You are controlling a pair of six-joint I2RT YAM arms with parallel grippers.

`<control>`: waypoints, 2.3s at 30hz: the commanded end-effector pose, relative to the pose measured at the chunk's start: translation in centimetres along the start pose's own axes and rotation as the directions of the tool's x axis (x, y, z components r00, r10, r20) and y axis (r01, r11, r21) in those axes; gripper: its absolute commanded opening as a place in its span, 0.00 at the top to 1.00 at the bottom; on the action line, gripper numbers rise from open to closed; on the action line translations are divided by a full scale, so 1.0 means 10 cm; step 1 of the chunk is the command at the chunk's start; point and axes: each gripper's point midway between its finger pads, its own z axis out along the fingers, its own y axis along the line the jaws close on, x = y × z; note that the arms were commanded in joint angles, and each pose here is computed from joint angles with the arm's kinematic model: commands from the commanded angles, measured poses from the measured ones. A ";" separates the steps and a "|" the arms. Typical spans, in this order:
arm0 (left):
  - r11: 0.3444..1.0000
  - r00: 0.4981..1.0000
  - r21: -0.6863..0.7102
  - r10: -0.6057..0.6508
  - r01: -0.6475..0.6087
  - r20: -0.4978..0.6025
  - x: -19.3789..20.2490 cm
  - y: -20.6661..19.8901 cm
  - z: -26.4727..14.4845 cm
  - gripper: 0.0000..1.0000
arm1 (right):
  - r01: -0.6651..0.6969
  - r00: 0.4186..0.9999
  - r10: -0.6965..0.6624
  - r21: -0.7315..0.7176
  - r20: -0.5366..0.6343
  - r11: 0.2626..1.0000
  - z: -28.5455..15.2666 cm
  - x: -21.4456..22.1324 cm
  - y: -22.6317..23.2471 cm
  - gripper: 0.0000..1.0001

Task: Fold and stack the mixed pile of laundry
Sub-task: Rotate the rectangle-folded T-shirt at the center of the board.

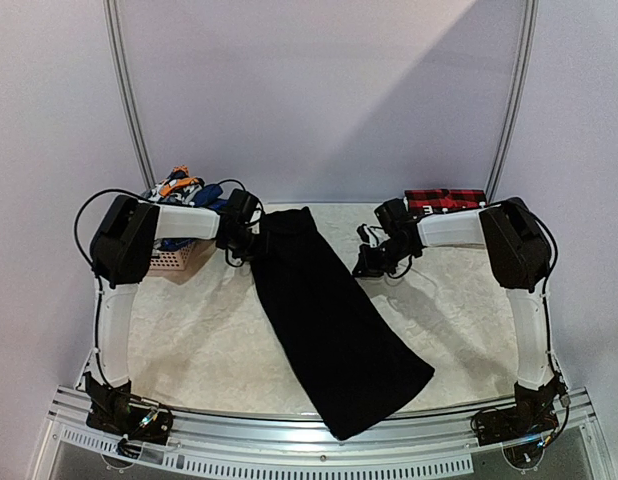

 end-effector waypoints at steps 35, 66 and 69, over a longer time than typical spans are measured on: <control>0.956 0.947 -0.016 0.291 -0.292 0.135 -0.13 -0.72 -0.75 0.36 | -0.271 0.956 0.234 0.230 0.176 0.935 -0.65 0.10 -0.55 0.76; 0.636 0.641 0.135 0.768 -0.760 -0.012 2.41 -1.69 -1.77 0.36 | -0.248 0.961 0.216 0.198 0.172 0.948 -1.65 1.24 -0.33 0.19; 0.598 0.603 0.167 0.797 -0.784 -0.023 2.63 -1.74 -1.71 0.38 | -0.234 0.968 0.208 0.200 0.140 0.951 -1.66 1.37 -0.34 0.19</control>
